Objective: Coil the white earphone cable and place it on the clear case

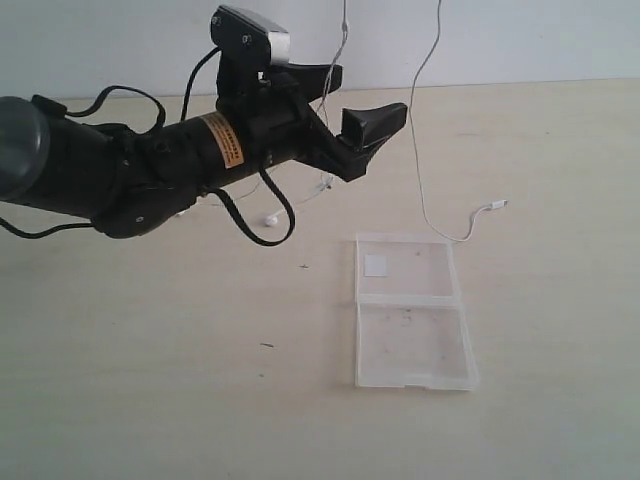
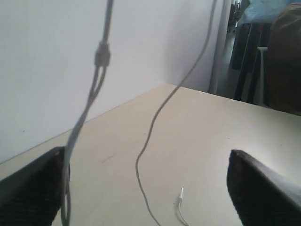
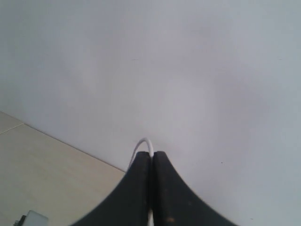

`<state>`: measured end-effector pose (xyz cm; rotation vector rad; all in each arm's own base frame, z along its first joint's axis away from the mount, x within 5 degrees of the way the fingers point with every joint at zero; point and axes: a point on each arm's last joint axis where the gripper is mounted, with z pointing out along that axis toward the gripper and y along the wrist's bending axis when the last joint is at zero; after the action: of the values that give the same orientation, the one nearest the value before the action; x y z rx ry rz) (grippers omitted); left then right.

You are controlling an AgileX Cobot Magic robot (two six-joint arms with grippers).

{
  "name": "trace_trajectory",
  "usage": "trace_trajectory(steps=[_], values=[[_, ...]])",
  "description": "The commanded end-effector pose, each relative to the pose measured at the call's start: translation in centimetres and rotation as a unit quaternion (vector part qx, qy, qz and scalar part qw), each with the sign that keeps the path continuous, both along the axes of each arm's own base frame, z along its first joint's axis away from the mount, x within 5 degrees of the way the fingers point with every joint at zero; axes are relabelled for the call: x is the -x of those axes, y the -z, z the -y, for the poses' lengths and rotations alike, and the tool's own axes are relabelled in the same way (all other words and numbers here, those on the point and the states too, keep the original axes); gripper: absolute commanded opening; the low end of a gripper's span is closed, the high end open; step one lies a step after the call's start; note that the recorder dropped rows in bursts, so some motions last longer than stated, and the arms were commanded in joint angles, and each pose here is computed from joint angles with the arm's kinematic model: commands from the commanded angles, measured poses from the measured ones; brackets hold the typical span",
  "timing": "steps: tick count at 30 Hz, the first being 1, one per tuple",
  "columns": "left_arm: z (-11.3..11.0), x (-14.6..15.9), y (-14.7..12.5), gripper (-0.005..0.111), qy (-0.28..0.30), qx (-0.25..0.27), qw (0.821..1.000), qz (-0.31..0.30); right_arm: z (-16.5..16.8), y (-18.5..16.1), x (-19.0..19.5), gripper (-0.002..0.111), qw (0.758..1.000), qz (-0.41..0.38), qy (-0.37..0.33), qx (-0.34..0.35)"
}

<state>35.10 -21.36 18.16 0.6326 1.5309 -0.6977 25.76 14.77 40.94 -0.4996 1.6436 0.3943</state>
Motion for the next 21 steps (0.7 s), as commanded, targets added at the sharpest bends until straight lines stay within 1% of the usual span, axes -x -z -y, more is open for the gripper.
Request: trace_trajectory(steps=[1,9,12,18,21], values=[[1.1,-0.5,0.3,0.086,-0.002,0.010,1.000,-0.009,0.2,-0.2,0.1,0.000,1.000,0.010,0.004,0.002],[3.5,-1.0,1.4,0.086,0.017,0.012,1.000,-0.010,0.2,-0.2,0.1,0.000,1.000,0.011,0.004,0.002],[4.3,-1.4,2.0,0.086,0.007,0.007,1.000,-0.023,0.2,-0.2,0.1,0.000,1.000,0.012,0.004,0.002],[4.3,-2.6,3.1,0.086,-0.025,0.023,0.998,-0.045,0.2,-0.2,0.1,0.000,1.000,0.012,0.004,0.002],[4.5,-3.1,3.1,0.086,-0.028,0.027,0.998,-0.043,0.2,-0.2,0.1,0.000,1.000,0.013,0.004,0.004]])
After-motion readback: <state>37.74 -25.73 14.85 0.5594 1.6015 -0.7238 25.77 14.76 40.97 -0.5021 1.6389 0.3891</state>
